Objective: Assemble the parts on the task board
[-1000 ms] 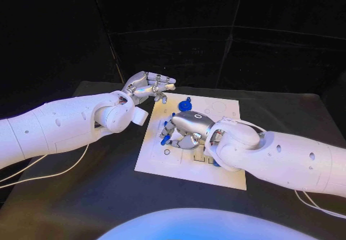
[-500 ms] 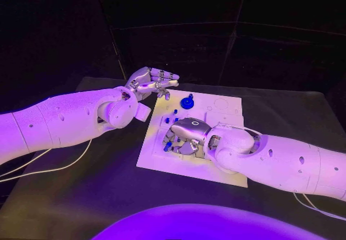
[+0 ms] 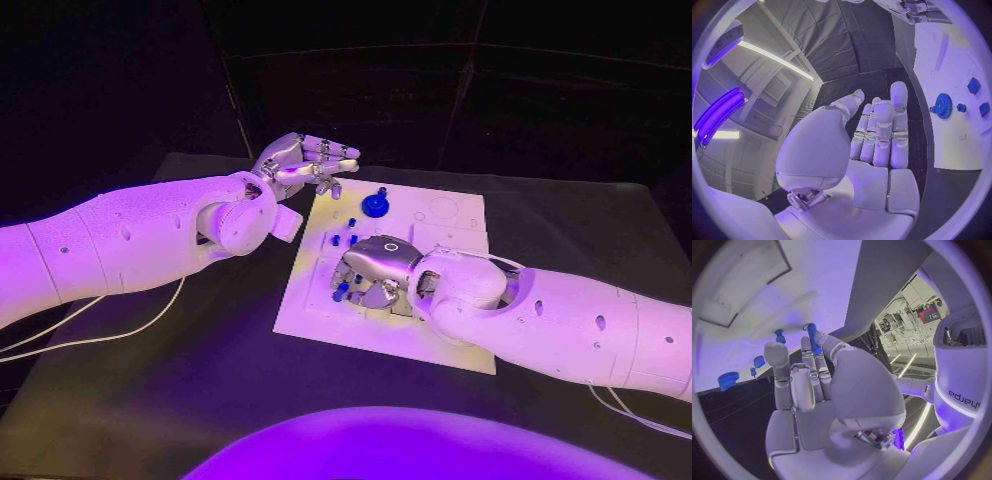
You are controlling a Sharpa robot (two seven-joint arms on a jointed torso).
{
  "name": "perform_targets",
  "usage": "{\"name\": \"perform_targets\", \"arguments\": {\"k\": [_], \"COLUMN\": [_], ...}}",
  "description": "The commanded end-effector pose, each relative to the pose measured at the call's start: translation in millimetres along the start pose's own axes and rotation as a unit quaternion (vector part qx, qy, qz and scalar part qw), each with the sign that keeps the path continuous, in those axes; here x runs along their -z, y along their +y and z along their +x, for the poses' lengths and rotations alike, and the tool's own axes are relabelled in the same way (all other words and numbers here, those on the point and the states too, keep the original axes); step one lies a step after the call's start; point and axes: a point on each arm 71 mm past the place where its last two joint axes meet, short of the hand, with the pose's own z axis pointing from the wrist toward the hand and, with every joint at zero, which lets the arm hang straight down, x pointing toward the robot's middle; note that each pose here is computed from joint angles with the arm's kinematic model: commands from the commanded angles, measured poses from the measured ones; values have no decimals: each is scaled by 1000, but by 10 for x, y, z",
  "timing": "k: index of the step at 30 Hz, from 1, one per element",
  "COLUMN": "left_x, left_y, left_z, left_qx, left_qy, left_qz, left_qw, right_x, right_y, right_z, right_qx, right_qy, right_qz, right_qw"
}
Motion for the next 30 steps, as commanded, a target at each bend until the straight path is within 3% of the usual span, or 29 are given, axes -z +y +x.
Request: {"name": "perform_targets", "arguments": {"k": [1,10,22,30], "left_x": [-5,-2,2,3], "left_y": [-15,-16,-17,-17], "left_z": [10,11,14,13], "left_qx": [4,4,4,4], "left_qy": [5,5,6,6], "left_qz": [5,4,4,4], "left_qw": [1000,1000,1000,1000], "right_x": [1,-12,-68,-86], "right_y": [-21,-11,53,82], "right_z": [-7,3,63,63], "right_qx": [18,21,29,31], "right_qy": [-10,-6,32,19], "right_qz": [15,17,13,8], "right_qw": [1000,1000,999,999]}}
